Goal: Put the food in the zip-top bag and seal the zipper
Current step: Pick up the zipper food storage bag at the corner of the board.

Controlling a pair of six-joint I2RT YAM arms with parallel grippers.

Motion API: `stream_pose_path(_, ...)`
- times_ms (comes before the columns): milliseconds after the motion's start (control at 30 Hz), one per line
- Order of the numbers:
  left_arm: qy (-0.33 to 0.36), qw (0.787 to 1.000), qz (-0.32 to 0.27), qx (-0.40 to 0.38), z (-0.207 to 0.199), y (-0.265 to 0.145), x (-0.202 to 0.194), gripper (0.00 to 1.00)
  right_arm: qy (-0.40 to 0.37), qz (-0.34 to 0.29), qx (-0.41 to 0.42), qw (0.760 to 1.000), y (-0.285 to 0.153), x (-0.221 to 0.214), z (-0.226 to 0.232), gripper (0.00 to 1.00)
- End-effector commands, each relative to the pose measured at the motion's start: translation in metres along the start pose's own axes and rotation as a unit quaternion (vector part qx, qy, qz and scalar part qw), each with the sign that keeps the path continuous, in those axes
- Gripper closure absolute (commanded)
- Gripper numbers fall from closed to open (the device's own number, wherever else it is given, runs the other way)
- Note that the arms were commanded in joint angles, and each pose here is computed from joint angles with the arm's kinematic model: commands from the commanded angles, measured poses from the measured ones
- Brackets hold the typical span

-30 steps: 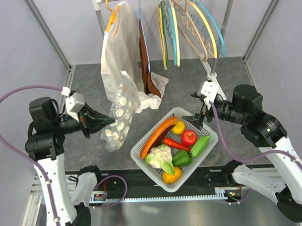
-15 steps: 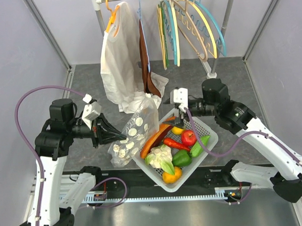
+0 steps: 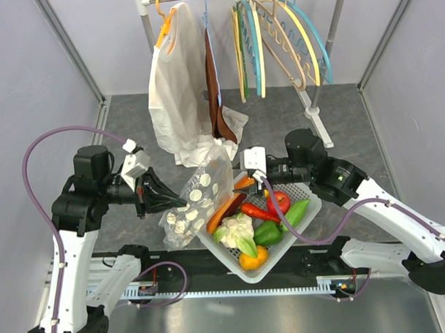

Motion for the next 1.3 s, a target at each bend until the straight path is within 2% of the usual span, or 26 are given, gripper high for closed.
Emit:
stream_pose_path(0, 0.04, 0.999, -0.007, -0.004, 0.001, 0.0, 0.01, 0.98, 0.018, -0.002, -0.041, 0.999, -0.009, -0.011, 0.003, 0.35)
stream_pose_path(233, 0.039, 0.999, -0.008, -0.008, 0.002, 0.0, 0.01, 0.98, 0.074, 0.001, -0.06, 0.995, 0.003, -0.024, -0.003, 0.35)
stream_pose_path(600, 0.051, 0.999, -0.009, -0.007, -0.005, -0.001, 0.011, 0.98, 0.115, -0.016, -0.069, 0.991, 0.013, -0.029, -0.029, 0.36)
stream_pose_path(867, 0.047, 0.999, -0.012, -0.013, -0.002, 0.0, 0.012, 0.98, 0.126, -0.054, -0.02, 0.99, 0.028, -0.02, -0.029, 0.42)
stream_pose_path(967, 0.051, 0.999, -0.009, -0.008, -0.002, -0.001, 0.013, 0.98, 0.113, -0.061, -0.003, 0.992, 0.029, -0.018, -0.028, 0.54)
stream_pose_path(1067, 0.055, 0.998, -0.008, -0.005, 0.0, -0.001, 0.015, 0.98, 0.097, -0.064, 0.002, 0.993, 0.029, -0.017, -0.026, 0.82)
stream_pose_path(1100, 0.052, 0.999, -0.006, -0.003, 0.002, -0.001, 0.015, 0.98, 0.094, -0.063, 0.0, 0.994, 0.029, -0.017, -0.026, 1.0)
stream_pose_path(1267, 0.039, 0.998, 0.027, 0.051, 0.017, -0.002, 0.008, 0.96, 0.029, -0.058, -0.035, 0.997, 0.013, -0.015, -0.026, 1.0)
Point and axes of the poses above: each gripper's point midway between its finger pads, its own y axis out along the fingers, its own z axis along the line the jaws close on, x = y × z, the point moved 9 cm from there along -y, back along the fingers, and after that the axes turned 11 degrees about y, right-handed, at the moved point
